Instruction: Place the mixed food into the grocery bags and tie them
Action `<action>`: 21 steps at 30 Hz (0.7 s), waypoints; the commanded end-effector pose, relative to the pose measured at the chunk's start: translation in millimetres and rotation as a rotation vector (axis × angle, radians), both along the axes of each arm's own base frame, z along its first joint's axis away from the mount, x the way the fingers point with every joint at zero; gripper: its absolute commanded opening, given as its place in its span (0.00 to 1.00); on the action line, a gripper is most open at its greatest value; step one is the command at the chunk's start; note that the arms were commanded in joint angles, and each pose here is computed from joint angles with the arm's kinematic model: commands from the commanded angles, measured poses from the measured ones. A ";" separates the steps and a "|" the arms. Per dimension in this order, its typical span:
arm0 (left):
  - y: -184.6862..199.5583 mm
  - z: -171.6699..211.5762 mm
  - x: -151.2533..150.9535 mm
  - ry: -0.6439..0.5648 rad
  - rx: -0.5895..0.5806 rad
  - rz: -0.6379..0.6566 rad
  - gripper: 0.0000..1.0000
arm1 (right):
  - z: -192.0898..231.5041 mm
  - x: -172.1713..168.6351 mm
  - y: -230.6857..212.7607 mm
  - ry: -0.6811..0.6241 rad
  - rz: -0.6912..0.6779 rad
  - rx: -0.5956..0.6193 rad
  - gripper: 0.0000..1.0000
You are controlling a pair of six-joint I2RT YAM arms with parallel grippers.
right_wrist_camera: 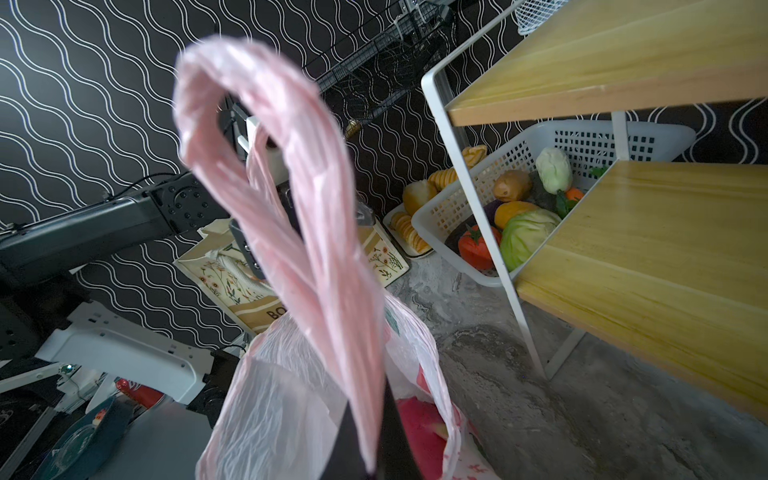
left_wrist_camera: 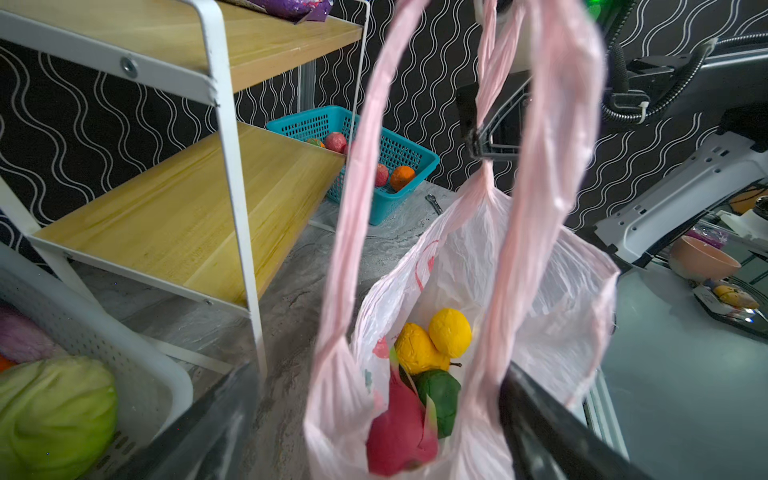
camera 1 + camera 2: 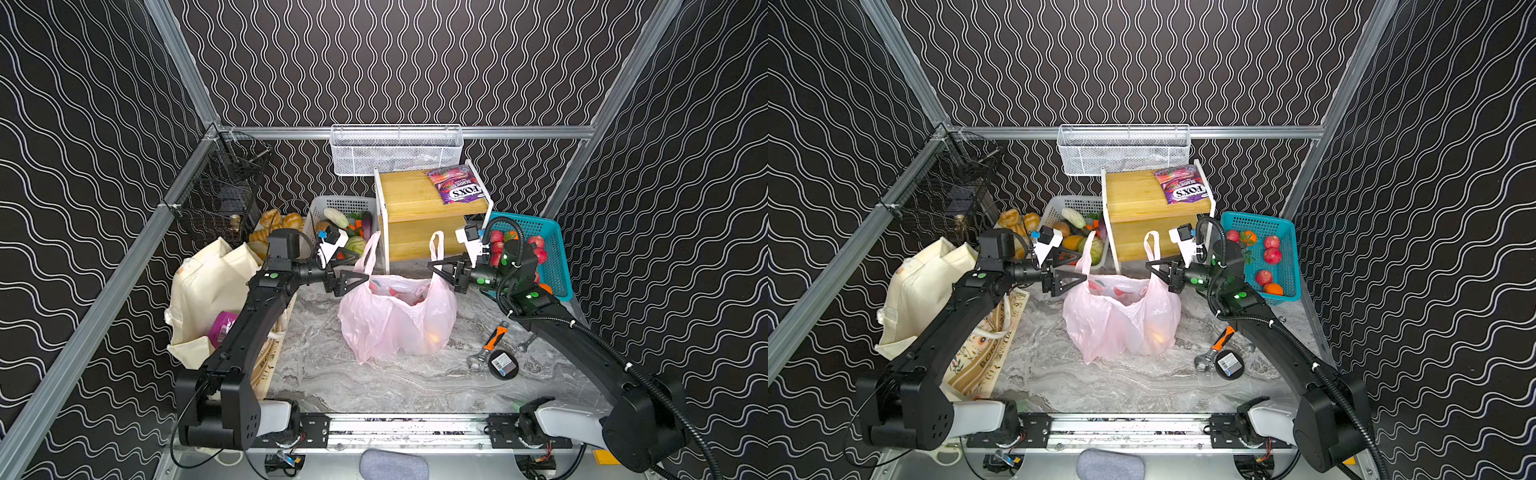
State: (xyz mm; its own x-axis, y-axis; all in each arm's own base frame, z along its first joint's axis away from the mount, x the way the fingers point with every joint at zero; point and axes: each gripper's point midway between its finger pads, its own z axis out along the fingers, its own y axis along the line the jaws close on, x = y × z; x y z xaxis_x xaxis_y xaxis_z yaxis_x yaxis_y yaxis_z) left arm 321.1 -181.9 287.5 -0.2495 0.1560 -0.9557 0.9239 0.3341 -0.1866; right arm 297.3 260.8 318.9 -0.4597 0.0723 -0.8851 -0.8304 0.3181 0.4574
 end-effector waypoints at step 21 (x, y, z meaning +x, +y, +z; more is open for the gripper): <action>-8.5 -0.6 8.3 -0.073 0.076 0.110 0.95 | 9.5 -0.1 3.5 -0.005 0.019 0.022 0.03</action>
